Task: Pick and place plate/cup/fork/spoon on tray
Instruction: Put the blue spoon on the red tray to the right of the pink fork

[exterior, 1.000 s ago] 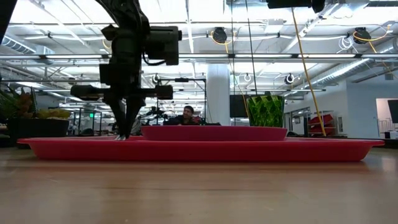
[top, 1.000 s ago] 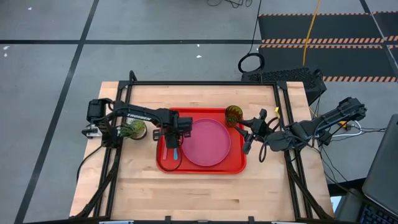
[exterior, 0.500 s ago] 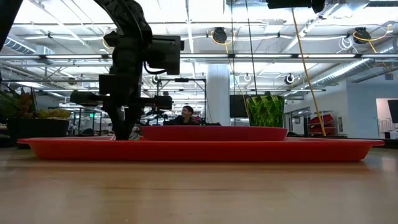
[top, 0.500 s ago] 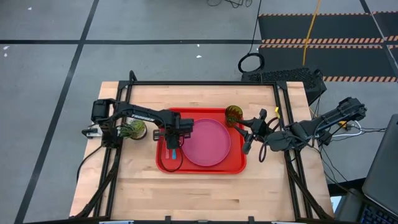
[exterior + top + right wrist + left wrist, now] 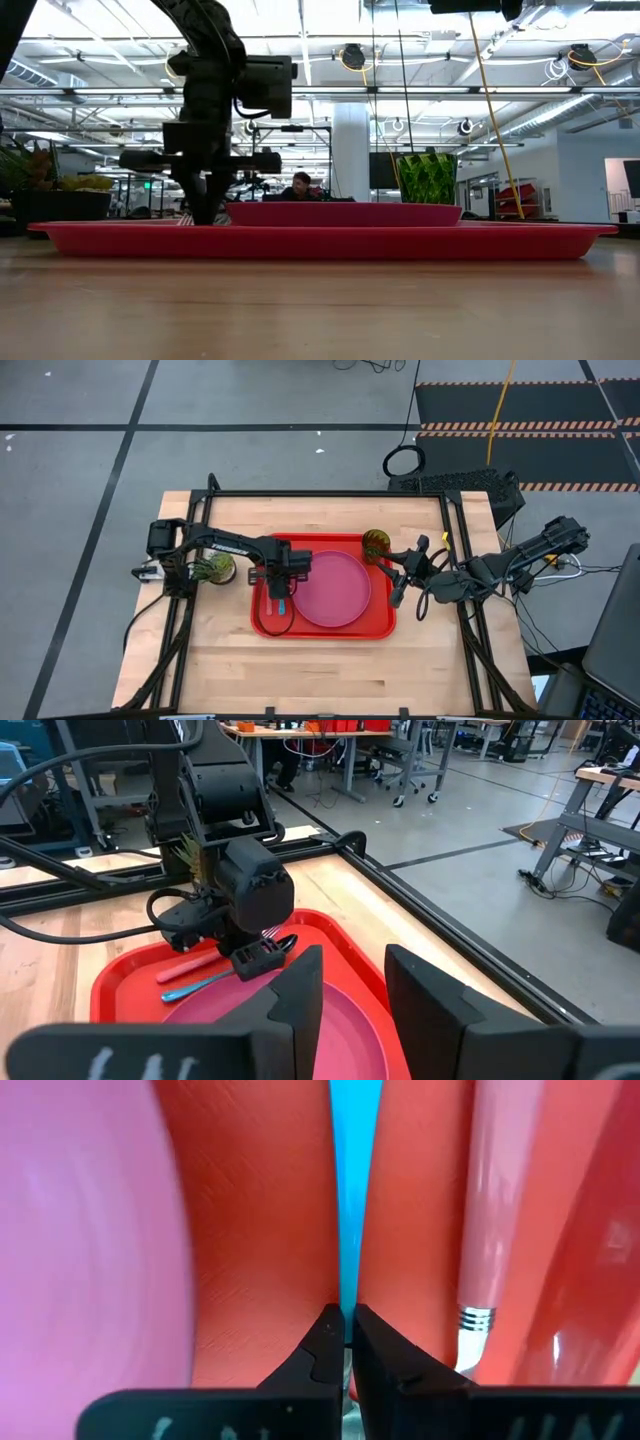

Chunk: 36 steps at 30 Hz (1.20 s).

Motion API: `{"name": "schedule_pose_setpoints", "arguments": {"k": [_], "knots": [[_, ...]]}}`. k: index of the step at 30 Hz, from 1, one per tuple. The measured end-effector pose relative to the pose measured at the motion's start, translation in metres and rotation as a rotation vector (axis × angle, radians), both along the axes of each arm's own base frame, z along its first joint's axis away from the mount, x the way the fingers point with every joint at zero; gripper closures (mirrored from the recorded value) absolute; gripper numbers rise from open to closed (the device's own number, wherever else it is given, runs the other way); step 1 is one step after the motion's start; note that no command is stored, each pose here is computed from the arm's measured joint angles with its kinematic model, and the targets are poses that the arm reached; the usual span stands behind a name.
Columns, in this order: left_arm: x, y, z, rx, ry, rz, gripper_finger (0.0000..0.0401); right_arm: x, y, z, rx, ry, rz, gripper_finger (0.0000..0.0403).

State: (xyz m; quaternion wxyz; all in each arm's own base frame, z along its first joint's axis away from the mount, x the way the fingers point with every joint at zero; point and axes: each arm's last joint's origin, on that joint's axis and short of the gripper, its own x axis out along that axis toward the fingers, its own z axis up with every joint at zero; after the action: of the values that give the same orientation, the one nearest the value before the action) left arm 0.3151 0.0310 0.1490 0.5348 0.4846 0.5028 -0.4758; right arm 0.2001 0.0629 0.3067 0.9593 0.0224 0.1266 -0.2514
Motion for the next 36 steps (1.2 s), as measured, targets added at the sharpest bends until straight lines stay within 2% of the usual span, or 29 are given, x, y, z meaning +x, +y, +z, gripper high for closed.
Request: {"name": "schedule_pose_setpoints", "arguments": {"k": [12, 19, 26, 32, 36], "knots": [[0.0009, 0.0001, 0.0000, 0.000, -0.010, 0.002, 0.0396, 0.0000, 0.0000, 0.0001, 0.000, 0.000, 0.001, 0.0297], [0.0009, 0.0001, 0.0000, 0.000, -0.009, 0.002, 0.0362, 0.0000, 0.0001, 0.0000, 0.005, -0.002, 0.000, 0.0297], [-0.0003, 0.0000, -0.0001, 0.001, 0.003, 0.002, 0.0355, 0.0004, 0.0009, -0.0003, 0.018, 0.002, 0.027, 0.0297], [-0.0011, -0.0012, 0.0008, 0.090, 0.016, -0.013, 0.0353, 0.0004, 0.0009, -0.0004, 0.025, -0.002, 0.025, 0.0297], [-0.0012, -0.0043, 0.0036, 0.098, 0.006, -0.020, 0.0353, 0.0004, 0.0009, -0.0004, 0.031, -0.005, 0.023, 0.0297]]}}
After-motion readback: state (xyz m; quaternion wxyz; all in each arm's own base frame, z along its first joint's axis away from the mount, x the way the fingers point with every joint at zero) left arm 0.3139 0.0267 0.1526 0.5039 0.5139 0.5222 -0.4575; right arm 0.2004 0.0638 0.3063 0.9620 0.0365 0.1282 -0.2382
